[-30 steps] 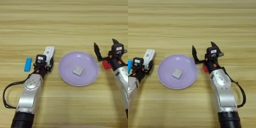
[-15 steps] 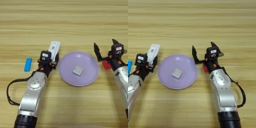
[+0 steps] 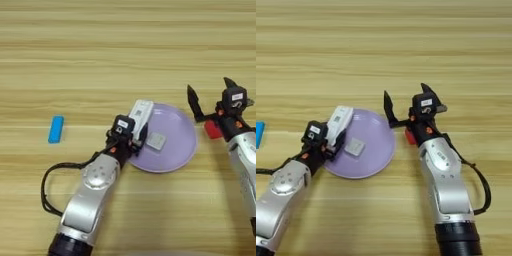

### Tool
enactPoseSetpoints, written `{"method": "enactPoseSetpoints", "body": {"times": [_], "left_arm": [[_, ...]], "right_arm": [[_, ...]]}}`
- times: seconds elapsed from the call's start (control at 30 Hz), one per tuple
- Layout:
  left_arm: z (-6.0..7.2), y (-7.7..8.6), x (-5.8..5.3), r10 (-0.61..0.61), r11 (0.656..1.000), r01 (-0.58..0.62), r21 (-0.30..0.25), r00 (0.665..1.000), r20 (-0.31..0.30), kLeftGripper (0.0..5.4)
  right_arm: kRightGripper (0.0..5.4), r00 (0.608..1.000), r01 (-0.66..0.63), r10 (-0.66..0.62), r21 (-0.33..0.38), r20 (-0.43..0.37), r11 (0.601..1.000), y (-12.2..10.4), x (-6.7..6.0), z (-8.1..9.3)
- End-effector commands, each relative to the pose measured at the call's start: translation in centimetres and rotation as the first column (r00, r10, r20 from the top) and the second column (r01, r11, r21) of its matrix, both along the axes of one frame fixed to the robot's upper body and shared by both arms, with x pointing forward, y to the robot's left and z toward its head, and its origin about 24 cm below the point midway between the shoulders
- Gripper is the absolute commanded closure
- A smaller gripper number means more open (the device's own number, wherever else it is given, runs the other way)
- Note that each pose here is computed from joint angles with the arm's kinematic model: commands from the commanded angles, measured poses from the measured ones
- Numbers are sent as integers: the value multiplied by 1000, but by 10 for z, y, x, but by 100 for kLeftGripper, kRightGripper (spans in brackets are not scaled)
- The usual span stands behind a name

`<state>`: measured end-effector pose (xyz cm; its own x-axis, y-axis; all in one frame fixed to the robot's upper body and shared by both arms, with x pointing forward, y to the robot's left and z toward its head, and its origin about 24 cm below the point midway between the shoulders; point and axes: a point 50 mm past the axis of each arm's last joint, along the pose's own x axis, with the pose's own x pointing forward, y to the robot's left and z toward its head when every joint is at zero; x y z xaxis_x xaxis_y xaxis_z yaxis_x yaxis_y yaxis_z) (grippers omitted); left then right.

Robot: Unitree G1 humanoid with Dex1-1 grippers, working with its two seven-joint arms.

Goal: Move the objects on the table

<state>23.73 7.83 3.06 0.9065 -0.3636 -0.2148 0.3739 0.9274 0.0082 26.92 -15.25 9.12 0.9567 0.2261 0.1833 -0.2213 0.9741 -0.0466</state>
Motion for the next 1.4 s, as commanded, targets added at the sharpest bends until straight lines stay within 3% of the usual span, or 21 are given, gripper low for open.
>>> {"method": "enactPoseSetpoints", "body": {"times": [0.03, 0.73, 0.77, 1.4], "left_arm": [[0, -4, 3, -12, 1000, 12, 8, 1000, 3, 256], [-5, -1, 6, 23, 999, -23, 47, 1000, -5, 256], [-5, -1, 6, 23, 999, -23, 47, 1000, -5, 227], [-3, 3, 8, 37, 998, -37, 55, 999, 5, 60]], "right_arm": [[0, 1000, 3, -3, -2, 2, 1000, 1, 2, 2], [0, 1000, 2, -2, -4, -1, 1000, 1, 2, 1], [0, 1000, 2, -2, -4, -1, 1000, 2, 2, 1], [0, 1000, 1, -1, -7, -6, 1000, 2, 2, 0]]}}
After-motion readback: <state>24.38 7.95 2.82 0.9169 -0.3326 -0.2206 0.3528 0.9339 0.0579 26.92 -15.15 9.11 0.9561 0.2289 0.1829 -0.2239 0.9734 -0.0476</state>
